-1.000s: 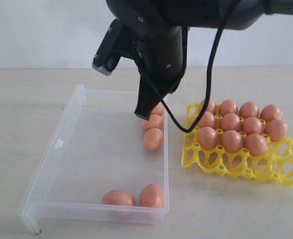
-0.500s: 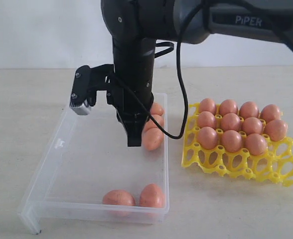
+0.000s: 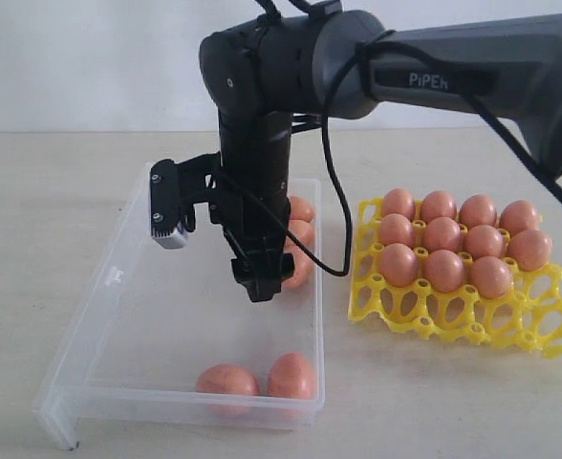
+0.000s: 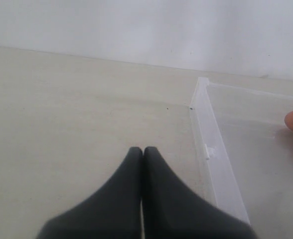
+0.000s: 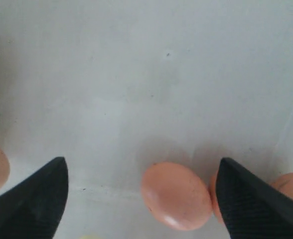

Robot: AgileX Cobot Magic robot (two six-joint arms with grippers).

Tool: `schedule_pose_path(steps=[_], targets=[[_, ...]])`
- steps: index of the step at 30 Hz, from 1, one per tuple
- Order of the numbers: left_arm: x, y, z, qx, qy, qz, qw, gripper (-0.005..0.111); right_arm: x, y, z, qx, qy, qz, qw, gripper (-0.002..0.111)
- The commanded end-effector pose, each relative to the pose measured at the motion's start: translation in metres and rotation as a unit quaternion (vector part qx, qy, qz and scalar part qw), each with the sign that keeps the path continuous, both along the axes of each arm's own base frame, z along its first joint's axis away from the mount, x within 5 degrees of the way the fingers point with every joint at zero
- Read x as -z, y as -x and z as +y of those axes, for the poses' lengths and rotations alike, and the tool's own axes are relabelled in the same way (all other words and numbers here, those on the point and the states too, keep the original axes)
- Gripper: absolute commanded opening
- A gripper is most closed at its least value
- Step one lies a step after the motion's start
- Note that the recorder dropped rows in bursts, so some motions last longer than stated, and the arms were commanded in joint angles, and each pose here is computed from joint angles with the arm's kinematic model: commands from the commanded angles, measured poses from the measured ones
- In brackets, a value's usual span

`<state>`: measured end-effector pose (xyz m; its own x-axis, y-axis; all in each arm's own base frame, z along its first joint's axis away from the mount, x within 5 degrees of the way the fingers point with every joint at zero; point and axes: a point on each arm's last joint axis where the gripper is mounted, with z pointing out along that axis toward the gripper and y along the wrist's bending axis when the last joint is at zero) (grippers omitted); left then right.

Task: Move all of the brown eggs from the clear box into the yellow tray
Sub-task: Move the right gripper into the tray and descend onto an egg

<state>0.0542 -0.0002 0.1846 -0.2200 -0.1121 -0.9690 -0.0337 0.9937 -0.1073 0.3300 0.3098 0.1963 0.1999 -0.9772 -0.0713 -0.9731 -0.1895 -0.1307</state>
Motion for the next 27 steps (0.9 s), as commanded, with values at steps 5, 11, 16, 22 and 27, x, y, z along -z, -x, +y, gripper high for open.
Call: schedule_pose_path(steps=[5,11,16,22,27], targets=[[-0.001,0.0,0.0,0.002,0.001,-0.004,1.0,-0.004,0.016,-0.012,-0.015,0.013,0.052,0.005,0.999,0.076],[-0.001,0.0,0.0,0.002,0.001,-0.004,1.0,-0.004,0.024,-0.018,-0.021,0.022,0.06,0.012,0.998,0.056],[-0.001,0.0,0.0,0.002,0.001,-0.004,1.0,-0.004,0.03,-0.022,-0.023,0.032,0.059,0.013,0.998,0.059],[-0.001,0.0,0.0,0.002,0.001,-0.004,1.0,-0.004,0.032,-0.028,-0.025,0.036,0.052,-0.003,0.998,0.065],[-0.001,0.0,0.0,0.002,0.001,-0.004,1.0,-0.004,0.031,-0.034,-0.028,0.04,0.043,-0.012,0.998,0.065]])
